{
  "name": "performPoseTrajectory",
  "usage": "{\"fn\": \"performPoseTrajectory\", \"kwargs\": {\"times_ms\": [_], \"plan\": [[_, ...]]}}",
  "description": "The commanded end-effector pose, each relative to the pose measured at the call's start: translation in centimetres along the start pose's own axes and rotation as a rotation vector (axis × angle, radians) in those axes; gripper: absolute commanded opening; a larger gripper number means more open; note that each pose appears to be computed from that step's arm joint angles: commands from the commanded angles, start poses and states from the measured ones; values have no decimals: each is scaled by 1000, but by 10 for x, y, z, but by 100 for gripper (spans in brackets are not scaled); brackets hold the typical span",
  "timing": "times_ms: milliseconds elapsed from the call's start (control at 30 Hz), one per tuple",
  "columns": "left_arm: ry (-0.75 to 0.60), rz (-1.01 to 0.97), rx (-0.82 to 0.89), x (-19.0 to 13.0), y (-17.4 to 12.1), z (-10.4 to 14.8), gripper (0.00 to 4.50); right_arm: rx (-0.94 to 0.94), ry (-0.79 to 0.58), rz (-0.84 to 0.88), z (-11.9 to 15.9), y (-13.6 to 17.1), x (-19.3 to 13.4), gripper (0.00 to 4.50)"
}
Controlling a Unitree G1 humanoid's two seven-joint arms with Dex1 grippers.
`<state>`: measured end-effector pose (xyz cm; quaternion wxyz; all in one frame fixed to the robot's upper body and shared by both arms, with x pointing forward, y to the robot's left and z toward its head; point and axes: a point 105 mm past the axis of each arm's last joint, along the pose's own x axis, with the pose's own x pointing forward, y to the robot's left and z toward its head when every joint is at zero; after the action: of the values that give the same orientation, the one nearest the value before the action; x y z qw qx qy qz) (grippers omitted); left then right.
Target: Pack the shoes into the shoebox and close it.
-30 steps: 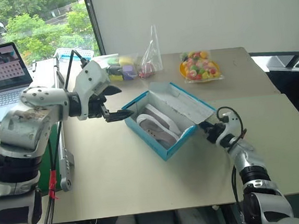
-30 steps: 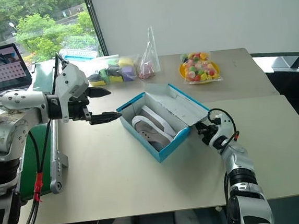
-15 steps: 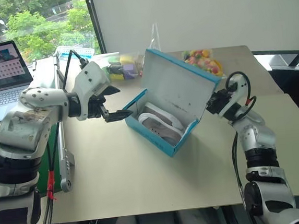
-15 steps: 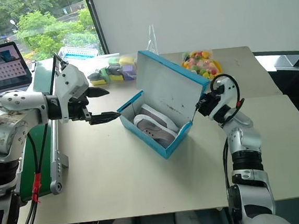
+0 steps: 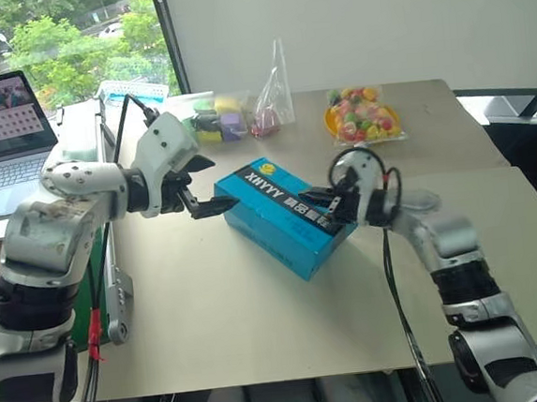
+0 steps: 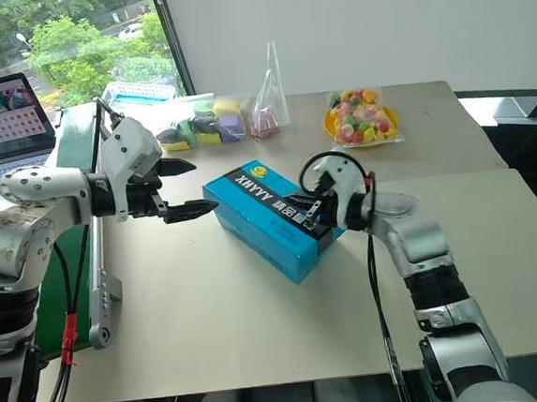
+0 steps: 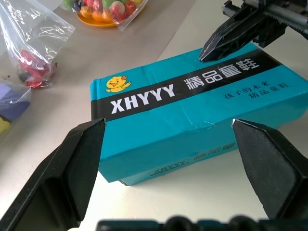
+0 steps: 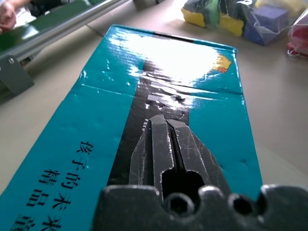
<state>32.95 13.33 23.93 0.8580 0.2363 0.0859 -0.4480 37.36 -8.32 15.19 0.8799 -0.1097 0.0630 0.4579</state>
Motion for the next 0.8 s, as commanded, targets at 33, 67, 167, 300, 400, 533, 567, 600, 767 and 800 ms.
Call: {"fn": "performPoseTrajectory", "kwargs": {"times_ms": [33,67,167,300,400,533,567,600,767,800], "plan": [[-33,21,31,-7,-1,10,450,-87,40,32,-4,10,13,6],[-31,24,31,-7,-1,10,450,-119,78,39,-10,13,16,6],[-27,30,31,-8,0,8,450,-208,189,58,-29,18,20,6],[-12,38,31,-8,0,4,450,-294,278,70,-45,20,19,6],[-10,35,25,-8,-3,1,450,-339,275,83,-38,22,19,6],[-38,-23,-3,-10,-14,-1,450,-233,87,95,17,24,6,6],[-45,-40,-13,-11,-18,-2,450,-211,34,112,31,26,-1,6],[-44,-50,-15,-12,-21,-4,450,-189,-3,130,42,28,-8,6],[24,-131,-64,-18,-44,-33,450,-159,-38,310,69,54,-62,6],[24,-124,-72,-18,-44,-35,450,-161,-24,301,69,52,-66,6]]}}
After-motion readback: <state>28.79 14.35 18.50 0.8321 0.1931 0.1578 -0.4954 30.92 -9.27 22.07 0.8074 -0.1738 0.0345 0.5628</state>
